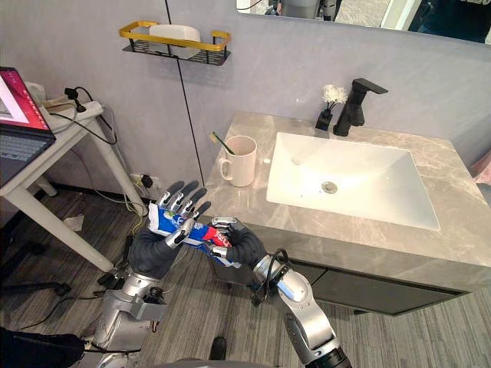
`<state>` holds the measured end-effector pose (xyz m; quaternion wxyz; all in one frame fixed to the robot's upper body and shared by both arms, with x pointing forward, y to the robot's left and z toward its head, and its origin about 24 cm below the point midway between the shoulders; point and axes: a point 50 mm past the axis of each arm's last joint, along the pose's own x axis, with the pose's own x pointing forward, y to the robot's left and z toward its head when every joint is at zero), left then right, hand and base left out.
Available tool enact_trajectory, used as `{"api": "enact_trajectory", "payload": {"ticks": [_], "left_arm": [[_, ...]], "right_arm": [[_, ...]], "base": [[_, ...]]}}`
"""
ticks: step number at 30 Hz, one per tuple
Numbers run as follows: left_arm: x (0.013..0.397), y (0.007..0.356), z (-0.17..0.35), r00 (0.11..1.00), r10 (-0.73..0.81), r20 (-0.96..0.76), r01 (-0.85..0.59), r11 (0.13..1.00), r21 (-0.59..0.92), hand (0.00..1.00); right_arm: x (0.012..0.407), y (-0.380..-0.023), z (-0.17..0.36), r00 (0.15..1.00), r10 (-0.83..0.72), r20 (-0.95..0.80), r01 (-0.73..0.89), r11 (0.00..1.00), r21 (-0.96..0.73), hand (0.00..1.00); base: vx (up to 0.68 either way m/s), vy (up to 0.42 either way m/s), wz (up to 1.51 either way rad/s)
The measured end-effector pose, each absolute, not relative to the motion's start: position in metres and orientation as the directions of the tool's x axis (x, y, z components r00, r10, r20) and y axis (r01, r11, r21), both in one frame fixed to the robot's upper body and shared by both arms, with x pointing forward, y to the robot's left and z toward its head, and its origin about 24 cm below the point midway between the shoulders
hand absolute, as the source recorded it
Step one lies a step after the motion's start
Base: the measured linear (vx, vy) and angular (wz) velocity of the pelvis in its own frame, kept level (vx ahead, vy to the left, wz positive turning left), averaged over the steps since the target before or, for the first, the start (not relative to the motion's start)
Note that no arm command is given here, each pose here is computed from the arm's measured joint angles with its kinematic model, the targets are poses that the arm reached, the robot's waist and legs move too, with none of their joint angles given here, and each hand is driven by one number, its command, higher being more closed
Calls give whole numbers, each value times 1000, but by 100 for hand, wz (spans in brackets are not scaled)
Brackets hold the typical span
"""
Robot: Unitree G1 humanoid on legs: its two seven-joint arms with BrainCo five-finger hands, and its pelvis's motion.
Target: Organize washtable
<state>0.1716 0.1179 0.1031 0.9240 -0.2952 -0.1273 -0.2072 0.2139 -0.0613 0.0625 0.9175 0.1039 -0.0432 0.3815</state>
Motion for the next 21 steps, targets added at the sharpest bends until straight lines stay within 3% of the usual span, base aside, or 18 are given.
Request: {"api": "enact_trajectory", "payload": {"ticks": [12,13,21], "left_arm": [[177,116,103,882,-312,353,458,741,-491,100],[177,116,103,882,-312,354,459,741,-491,100],[185,118,112,865,-314,392,469,785,-405,100]], "right_arm": [[212,-62,59,721,677,148,-693,701,170,100],[212,-62,59,723,675,148,-690,703,171,0],[214,-65,60,739,657,146,-673,720,167,0]], "base": [[-3,-1,-5],[-14,6,-6],[-5,2,-3]]}}
